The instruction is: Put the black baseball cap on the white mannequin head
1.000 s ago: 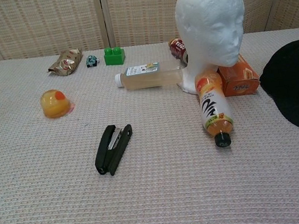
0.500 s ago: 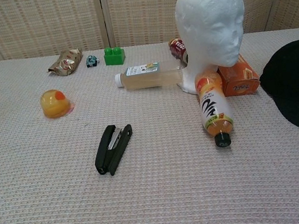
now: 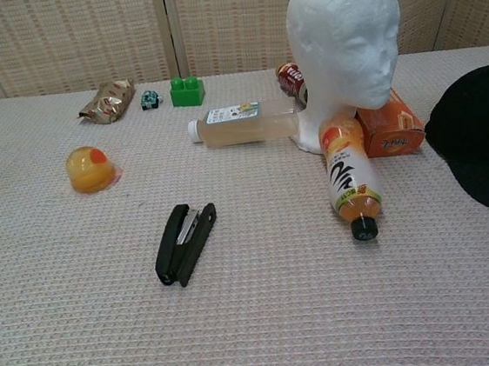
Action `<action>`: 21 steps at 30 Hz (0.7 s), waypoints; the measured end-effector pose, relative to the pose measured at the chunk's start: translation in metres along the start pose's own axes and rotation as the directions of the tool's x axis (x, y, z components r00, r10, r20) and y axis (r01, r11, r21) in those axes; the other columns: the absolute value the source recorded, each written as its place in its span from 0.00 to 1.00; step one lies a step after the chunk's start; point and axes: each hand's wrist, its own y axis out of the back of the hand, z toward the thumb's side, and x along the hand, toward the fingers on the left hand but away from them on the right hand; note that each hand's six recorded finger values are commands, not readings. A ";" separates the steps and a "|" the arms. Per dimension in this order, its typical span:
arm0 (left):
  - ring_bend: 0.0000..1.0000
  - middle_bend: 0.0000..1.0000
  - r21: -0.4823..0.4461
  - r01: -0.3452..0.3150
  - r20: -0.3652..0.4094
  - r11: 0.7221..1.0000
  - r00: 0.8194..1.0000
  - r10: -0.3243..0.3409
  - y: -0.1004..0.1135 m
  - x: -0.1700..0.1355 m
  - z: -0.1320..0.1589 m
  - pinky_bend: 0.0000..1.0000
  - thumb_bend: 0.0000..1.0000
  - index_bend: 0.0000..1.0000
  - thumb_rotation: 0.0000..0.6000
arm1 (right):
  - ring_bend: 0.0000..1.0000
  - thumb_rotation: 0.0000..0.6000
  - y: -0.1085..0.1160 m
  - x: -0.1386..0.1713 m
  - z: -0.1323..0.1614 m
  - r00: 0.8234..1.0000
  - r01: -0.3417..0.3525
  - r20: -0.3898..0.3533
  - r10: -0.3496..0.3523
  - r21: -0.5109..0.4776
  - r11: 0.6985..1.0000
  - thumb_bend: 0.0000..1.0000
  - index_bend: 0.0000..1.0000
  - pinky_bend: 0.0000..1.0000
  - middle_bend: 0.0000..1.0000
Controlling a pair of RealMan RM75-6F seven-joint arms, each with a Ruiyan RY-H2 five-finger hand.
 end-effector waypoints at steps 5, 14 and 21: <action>0.00 0.00 0.002 -0.001 -0.006 1.000 1.000 0.001 0.000 0.001 -0.001 0.09 0.24 0.00 1.00 | 0.00 1.00 -0.003 -0.004 0.001 1.000 -0.008 0.010 0.008 0.003 1.000 0.29 0.34 0.00 0.00; 0.00 0.00 0.009 -0.006 -0.019 1.000 1.000 0.006 -0.001 0.003 -0.005 0.09 0.24 0.00 1.00 | 0.00 1.00 -0.002 -0.015 0.001 0.999 0.001 0.044 0.000 -0.013 1.000 0.35 0.36 0.00 0.00; 0.00 0.00 0.010 -0.021 -0.028 1.000 0.999 0.021 0.001 0.005 -0.006 0.09 0.25 0.00 1.00 | 0.00 1.00 0.004 -0.022 -0.004 0.995 0.038 0.093 -0.034 -0.045 0.998 0.42 0.50 0.00 0.03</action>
